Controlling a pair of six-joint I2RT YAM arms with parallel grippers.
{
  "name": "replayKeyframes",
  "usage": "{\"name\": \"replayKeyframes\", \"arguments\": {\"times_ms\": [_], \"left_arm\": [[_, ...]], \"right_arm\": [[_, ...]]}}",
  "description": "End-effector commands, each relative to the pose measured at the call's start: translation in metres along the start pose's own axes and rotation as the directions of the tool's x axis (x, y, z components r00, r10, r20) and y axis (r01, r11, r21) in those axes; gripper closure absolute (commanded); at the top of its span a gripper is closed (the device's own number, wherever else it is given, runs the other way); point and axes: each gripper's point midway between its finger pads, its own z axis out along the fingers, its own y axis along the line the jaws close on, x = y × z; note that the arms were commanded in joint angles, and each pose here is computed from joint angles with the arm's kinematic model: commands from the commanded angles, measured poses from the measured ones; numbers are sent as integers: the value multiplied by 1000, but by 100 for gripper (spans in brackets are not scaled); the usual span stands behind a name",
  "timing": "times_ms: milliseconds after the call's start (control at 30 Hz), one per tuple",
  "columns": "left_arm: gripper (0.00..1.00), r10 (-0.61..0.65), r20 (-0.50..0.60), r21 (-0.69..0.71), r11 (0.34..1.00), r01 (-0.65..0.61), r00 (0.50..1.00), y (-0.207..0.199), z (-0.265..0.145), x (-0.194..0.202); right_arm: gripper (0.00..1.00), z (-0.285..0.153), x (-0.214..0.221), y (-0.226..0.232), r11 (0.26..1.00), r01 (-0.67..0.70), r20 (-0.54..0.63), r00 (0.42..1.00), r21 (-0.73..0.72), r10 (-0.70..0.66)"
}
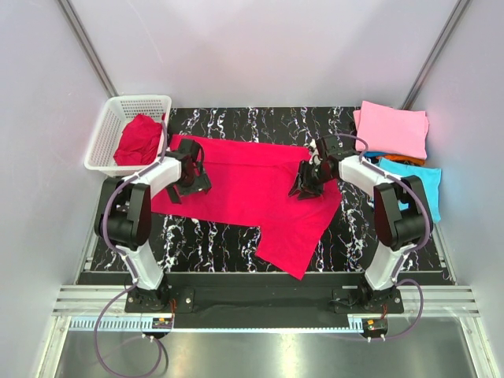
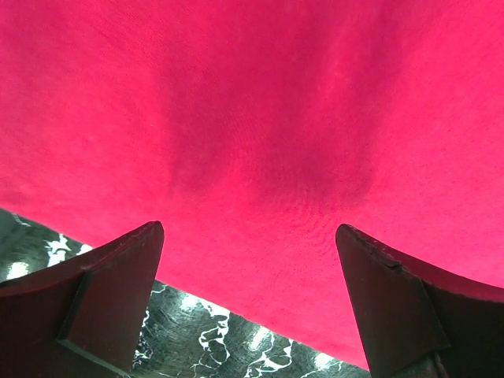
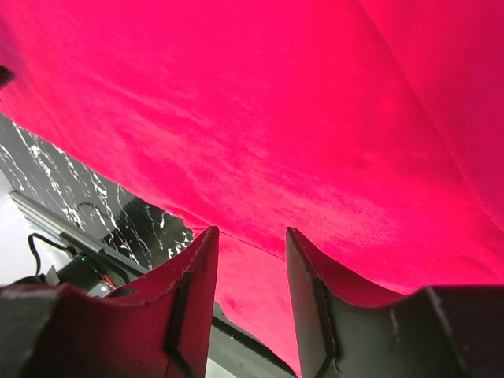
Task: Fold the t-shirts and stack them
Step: Fold the tshirt
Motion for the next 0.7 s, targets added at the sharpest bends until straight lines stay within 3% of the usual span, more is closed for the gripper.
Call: {"name": "replayKeyframes", "arguments": {"times_ms": [0, 200, 433, 667], "left_arm": [[2, -12, 72, 24, 1000, 10, 997, -1, -12, -17], [2, -12, 30, -2, 1000, 12, 999, 5, -5, 0], [1, 28, -5, -24, 999, -28, 1000, 6, 2, 18], [1, 114, -66, -26, 993, -116, 991, -1, 9, 41]], "right_arm": [[54, 10, 11, -8, 996, -86, -42, 995, 18, 86], [53, 21, 38, -32, 985, -131, -155, 977, 110, 147], [53, 23, 52, -54, 967, -133, -196, 965, 217, 177], [53, 6, 54, -97, 876, -72, -207, 959, 477, 192]]}}
